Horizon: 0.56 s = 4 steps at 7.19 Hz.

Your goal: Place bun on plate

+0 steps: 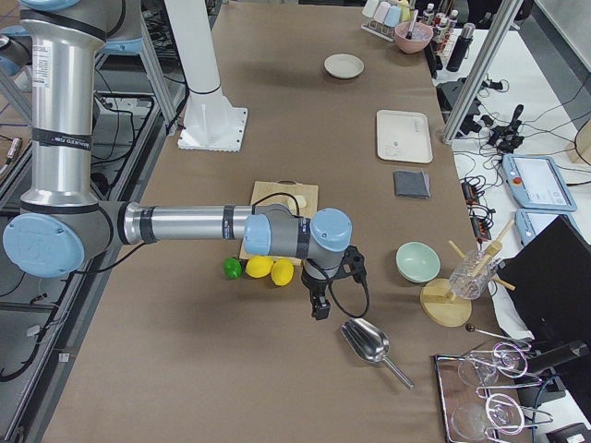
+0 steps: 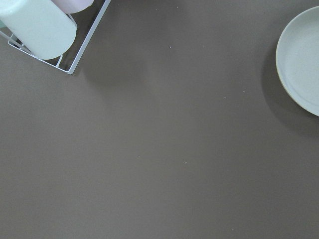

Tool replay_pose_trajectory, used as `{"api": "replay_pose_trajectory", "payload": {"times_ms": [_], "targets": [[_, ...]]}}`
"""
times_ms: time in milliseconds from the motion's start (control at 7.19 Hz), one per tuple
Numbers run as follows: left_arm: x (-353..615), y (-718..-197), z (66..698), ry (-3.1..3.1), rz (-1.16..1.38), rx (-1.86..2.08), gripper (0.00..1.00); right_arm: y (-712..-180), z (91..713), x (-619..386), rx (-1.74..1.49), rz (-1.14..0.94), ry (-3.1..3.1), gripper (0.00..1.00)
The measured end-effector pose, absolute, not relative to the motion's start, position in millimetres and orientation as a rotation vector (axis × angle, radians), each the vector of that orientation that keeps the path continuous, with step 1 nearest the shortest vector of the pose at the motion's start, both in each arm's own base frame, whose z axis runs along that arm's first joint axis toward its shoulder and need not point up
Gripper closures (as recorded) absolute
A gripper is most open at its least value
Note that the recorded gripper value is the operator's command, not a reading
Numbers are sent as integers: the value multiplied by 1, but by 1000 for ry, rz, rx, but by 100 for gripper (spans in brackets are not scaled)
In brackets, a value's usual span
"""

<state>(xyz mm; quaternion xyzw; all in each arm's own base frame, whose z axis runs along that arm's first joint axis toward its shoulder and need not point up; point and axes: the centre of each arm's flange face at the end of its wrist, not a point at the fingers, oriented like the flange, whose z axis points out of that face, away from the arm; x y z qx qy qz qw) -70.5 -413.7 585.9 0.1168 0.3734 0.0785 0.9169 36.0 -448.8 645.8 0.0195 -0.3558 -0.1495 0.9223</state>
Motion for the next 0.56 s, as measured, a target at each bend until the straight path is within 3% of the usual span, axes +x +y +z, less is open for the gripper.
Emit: {"api": "replay_pose_trajectory", "payload": {"times_ms": [557], "targets": [[-68,-424,570,788,174,272,4,-449,642,33,48,-307,-769,0]]}}
